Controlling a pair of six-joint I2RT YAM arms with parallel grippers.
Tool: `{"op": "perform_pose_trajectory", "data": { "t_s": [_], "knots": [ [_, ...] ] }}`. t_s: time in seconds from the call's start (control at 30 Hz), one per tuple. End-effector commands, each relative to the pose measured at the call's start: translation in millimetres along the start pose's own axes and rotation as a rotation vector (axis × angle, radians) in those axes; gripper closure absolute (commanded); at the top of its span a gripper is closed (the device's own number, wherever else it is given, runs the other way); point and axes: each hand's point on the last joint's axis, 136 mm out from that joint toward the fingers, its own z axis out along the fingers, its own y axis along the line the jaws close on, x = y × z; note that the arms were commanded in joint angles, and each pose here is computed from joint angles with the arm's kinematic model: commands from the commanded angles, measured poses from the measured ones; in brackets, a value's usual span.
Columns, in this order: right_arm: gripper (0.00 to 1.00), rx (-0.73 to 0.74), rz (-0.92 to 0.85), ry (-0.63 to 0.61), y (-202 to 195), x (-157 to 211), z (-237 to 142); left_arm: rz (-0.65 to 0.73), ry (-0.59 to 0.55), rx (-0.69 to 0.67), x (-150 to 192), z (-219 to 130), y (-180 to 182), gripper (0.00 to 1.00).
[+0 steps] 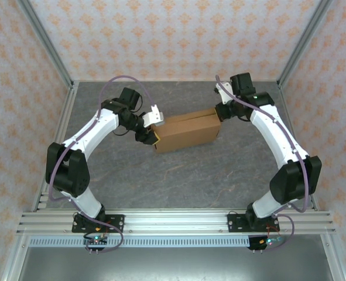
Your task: Fold the paper box
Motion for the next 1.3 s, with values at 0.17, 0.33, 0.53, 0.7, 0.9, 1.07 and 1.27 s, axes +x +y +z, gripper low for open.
{"op": "perform_pose_trajectory", "data": {
  "t_s": [0.17, 0.33, 0.53, 0.7, 0.9, 1.07, 1.27],
  "knots": [
    [0.92, 0.082, 0.205, 0.094, -6.0, 1.5, 1.8, -0.016, 0.074, -0.098, 2.8, 4.0, 13.5, 0.57],
    [0.92, 0.085, 0.257, 0.117, -3.4, 0.2, 8.1, -0.023, 0.079, -0.112, 1.0, 5.3, 15.7, 0.57],
    [0.92, 0.111, 0.290, 0.127, -7.9, 7.0, 14.3, -0.045, 0.098, -0.112, 2.0, 7.3, 18.9, 0.55],
    [0.93, 0.132, 0.307, 0.113, -11.7, 10.5, 18.4, -0.068, 0.111, -0.120, 3.5, 7.5, 21.6, 0.54],
    [0.95, 0.111, 0.355, 0.088, -9.2, 10.5, 23.9, -0.098, 0.118, -0.124, 4.7, 9.1, 25.5, 0.54],
    [0.95, 0.117, 0.372, 0.083, -10.9, 10.6, 25.6, -0.108, 0.122, -0.125, 5.4, 9.9, 27.1, 0.54],
    [0.96, 0.096, 0.397, 0.079, -15.5, 14.0, 25.5, -0.133, 0.129, -0.145, 6.3, 7.0, 31.7, 0.54]
  ]
}}
